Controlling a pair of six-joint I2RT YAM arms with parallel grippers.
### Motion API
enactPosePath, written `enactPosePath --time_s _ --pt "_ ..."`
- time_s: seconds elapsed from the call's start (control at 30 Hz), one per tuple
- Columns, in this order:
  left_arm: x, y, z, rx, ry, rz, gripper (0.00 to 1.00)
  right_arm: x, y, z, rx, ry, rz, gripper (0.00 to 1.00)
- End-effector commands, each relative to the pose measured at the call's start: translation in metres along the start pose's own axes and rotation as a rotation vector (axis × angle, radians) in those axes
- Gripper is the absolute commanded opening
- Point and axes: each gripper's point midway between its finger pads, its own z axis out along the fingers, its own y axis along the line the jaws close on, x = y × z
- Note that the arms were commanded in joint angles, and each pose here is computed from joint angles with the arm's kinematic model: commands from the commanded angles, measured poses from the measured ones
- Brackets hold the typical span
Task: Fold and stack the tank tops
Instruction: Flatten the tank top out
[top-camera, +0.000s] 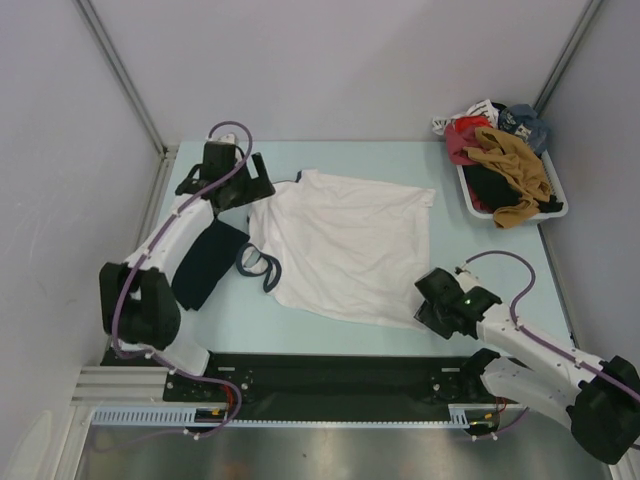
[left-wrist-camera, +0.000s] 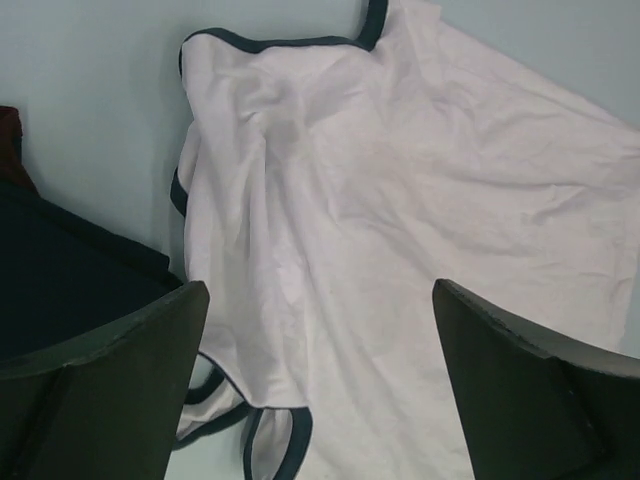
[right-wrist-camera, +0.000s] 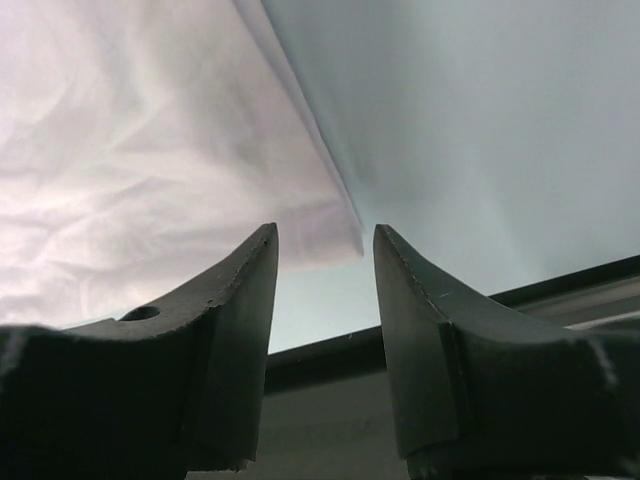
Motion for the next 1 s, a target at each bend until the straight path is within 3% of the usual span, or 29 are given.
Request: enactPosePath --time_s 0.0,0.27,0.4,0.67,0.8,0.97 --pt "0.011 -0.013 -0.036 0.058 -0.035 0.042 1.00 0.003 0.004 -0.004 -0.003 0.001 0.066 0.48" --pt "0.060 -0.029 -0.087 0.160 -0.066 0.058 1.00 0.028 -0.003 0.010 0.016 0.063 0.098 0.47" --pt "0.093 -0.026 -0.100 0.185 -0.038 0.085 1.00 0.012 -0.011 0.006 0.039 -0.015 0.116 0.00" --pt "0.178 -0.026 -0.102 0.229 0.107 0.135 1.00 -0.050 -0.050 -0.023 0.121 -0.203 0.216 0.00" --pt "0.248 -0.029 -0.096 0.281 0.243 0.170 0.94 -0.049 -0.054 -0.017 0.105 -0.176 0.267 0.00" --pt "0.290 -0.027 -0.089 0.274 0.315 0.167 0.88 -0.051 -0.056 -0.016 0.118 -0.184 0.287 0.00"
